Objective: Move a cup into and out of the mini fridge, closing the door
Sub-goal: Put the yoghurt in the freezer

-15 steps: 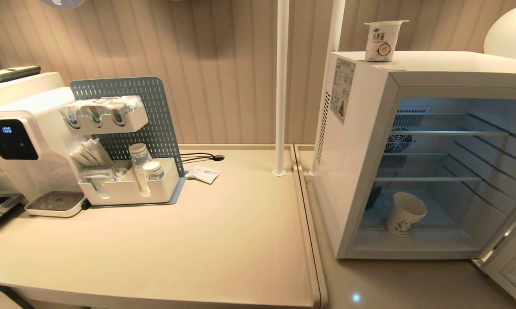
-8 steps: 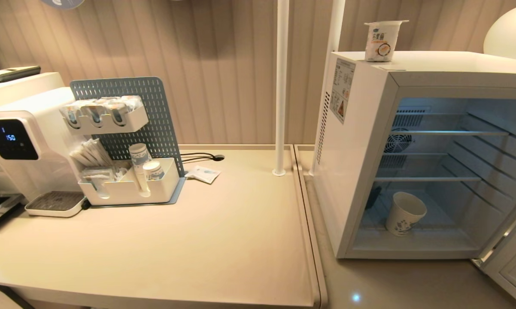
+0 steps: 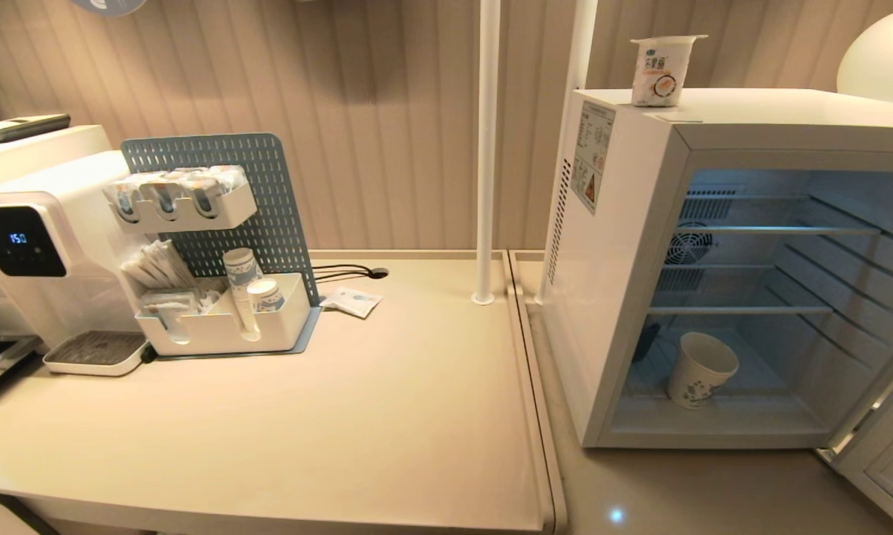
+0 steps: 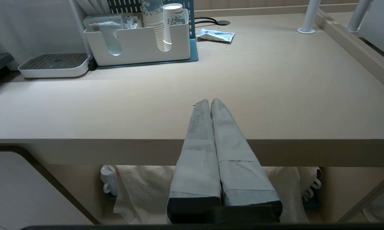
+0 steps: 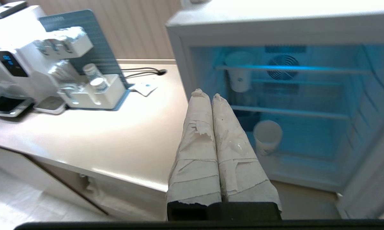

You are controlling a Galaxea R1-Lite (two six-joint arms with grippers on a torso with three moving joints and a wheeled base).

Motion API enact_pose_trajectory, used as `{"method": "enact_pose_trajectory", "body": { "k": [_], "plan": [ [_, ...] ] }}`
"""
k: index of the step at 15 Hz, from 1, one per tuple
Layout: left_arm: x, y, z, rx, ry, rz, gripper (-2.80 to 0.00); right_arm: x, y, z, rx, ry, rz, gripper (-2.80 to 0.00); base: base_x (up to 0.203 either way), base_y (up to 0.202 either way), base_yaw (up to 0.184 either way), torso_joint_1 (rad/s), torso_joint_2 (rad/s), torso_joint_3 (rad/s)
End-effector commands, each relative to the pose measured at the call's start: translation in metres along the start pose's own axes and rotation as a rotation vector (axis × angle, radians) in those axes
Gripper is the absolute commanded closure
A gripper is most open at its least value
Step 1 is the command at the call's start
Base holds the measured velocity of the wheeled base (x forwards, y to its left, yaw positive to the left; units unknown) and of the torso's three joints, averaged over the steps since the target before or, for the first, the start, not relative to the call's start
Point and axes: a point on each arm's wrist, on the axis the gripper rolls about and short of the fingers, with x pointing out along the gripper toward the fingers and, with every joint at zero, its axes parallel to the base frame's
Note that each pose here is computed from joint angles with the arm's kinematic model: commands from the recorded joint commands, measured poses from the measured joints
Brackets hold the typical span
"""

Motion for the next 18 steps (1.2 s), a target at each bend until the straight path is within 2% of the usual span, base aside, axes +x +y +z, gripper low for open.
{"method": "enact_pose_trajectory", "body": {
  "k": [1, 3, 4, 7, 9, 14, 18],
  "plan": [
    [0.000, 0.000, 0.000, 0.001, -0.001, 0.000, 0.00, 0.055, -0.003, 0.021, 0.019, 0.094, 0.051, 0.00, 0.000, 0.000, 0.000, 0.000, 0.00, 0.000],
    [0.000, 0.000, 0.000, 0.001, -0.001, 0.000, 0.00, 0.073, 0.001, 0.027, 0.020, 0.119, 0.157, 0.00, 0.000, 0.000, 0.000, 0.000, 0.00, 0.000],
    [0.000, 0.000, 0.000, 0.001, -0.001, 0.000, 0.00, 0.081, 0.002, 0.029, 0.019, 0.121, 0.176, 0.00, 0.000, 0.000, 0.000, 0.000, 0.00, 0.000],
    [0.000, 0.000, 0.000, 0.001, -0.001, 0.000, 0.00, 0.120, 0.003, 0.042, 0.012, 0.087, 0.197, 0.00, 0.000, 0.000, 0.000, 0.000, 0.00, 0.000],
    [0.000, 0.000, 0.000, 0.001, -0.001, 0.000, 0.00, 0.150, 0.004, 0.045, -0.020, 0.077, 0.217, 0.00, 0.000, 0.000, 0.000, 0.000, 0.00, 0.000],
    [0.000, 0.000, 0.000, 0.001, -0.001, 0.000, 0.00, 0.223, 0.000, 0.035, -0.107, 0.070, 0.206, 0.00, 0.000, 0.000, 0.000, 0.000, 0.00, 0.000],
    [0.000, 0.000, 0.000, 0.001, -0.001, 0.000, 0.00, 0.263, -0.004, 0.031, -0.147, 0.053, 0.200, 0.00, 0.000, 0.000, 0.000, 0.000, 0.00, 0.000]
  ]
}}
